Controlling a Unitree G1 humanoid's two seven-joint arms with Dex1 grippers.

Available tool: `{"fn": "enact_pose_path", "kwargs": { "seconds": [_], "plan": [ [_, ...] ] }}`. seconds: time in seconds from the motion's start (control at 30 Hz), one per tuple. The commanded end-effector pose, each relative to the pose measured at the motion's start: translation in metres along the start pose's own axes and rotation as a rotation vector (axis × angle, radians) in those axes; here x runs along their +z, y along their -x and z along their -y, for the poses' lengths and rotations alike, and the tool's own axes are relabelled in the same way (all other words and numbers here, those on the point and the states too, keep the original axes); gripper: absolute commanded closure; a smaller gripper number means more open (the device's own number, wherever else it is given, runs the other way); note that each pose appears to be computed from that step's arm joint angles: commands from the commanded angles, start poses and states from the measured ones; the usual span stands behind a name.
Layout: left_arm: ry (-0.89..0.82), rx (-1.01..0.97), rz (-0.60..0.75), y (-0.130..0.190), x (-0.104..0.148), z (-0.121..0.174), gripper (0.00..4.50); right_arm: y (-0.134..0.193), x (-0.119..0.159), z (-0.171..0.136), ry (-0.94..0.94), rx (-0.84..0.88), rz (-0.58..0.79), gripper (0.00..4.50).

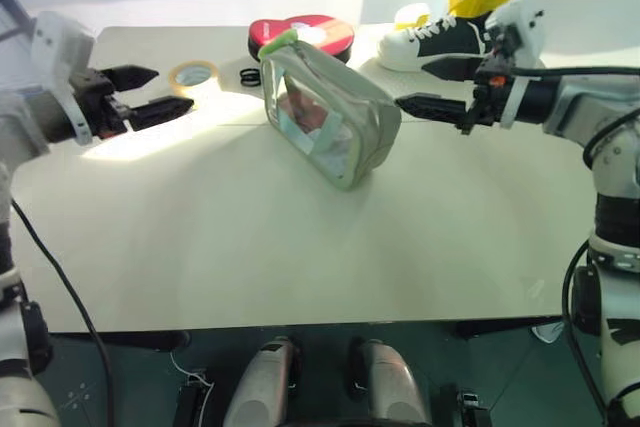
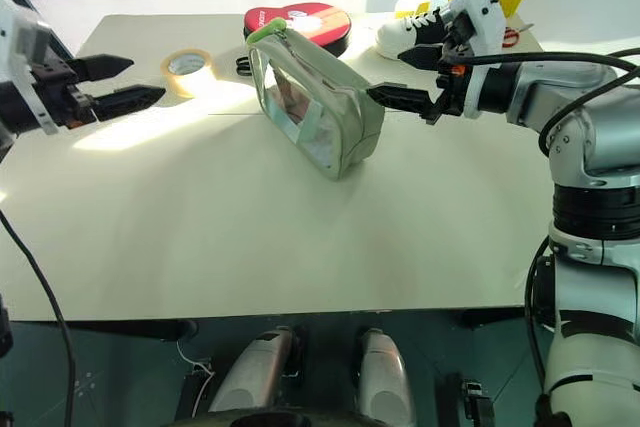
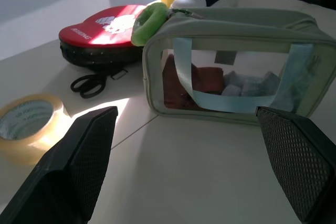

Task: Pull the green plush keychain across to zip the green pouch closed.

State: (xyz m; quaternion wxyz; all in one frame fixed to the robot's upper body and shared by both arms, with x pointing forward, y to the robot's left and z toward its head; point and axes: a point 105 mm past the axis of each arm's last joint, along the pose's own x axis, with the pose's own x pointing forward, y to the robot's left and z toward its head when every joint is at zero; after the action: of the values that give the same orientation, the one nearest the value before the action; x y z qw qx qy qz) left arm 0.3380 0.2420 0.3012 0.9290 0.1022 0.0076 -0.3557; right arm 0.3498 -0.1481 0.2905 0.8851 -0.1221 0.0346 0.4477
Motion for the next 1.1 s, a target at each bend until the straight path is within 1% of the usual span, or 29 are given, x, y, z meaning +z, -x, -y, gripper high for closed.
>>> {"fn": "enact_pose_path", "kwargs": {
  "seconds": [0.03, 0.17, 0.33, 0.53, 0.67, 0.8, 0.97, 1.1],
  "plan": [
    [-0.056, -0.008, -0.001, 0.003, 0.010, -0.003, 0.03, -0.003, 0.017, -0.001, 0.032, -0.008, 0.040, 0.00],
    [-0.071, -0.012, 0.011, 0.000, 0.013, -0.004, 0.03, -0.005, 0.018, -0.003, 0.056, -0.005, 0.040, 0.00],
    [-0.084, -0.023, 0.002, -0.003, 0.010, -0.002, 0.03, -0.008, 0.021, -0.003, 0.068, -0.029, 0.045, 0.00],
    [-0.094, -0.024, 0.038, -0.003, 0.022, 0.001, 0.03, -0.018, 0.030, -0.006, 0.075, -0.024, 0.070, 0.00],
    [-0.106, -0.077, 0.030, -0.004, 0.025, 0.013, 0.03, -0.043, 0.041, -0.007, 0.067, -0.048, 0.084, 0.00],
    [-0.145, -0.169, 0.055, -0.008, 0.037, 0.036, 0.03, -0.075, 0.049, -0.013, 0.079, -0.059, 0.075, 0.00],
    [-0.198, -0.286, 0.068, -0.007, 0.049, 0.060, 0.03, -0.111, 0.045, -0.024, 0.129, -0.025, 0.009, 0.00],
    [-0.215, -0.264, 0.059, -0.007, 0.045, 0.057, 0.03, -0.134, 0.026, -0.023, 0.217, -0.012, -0.063, 0.00]
  ]
}}
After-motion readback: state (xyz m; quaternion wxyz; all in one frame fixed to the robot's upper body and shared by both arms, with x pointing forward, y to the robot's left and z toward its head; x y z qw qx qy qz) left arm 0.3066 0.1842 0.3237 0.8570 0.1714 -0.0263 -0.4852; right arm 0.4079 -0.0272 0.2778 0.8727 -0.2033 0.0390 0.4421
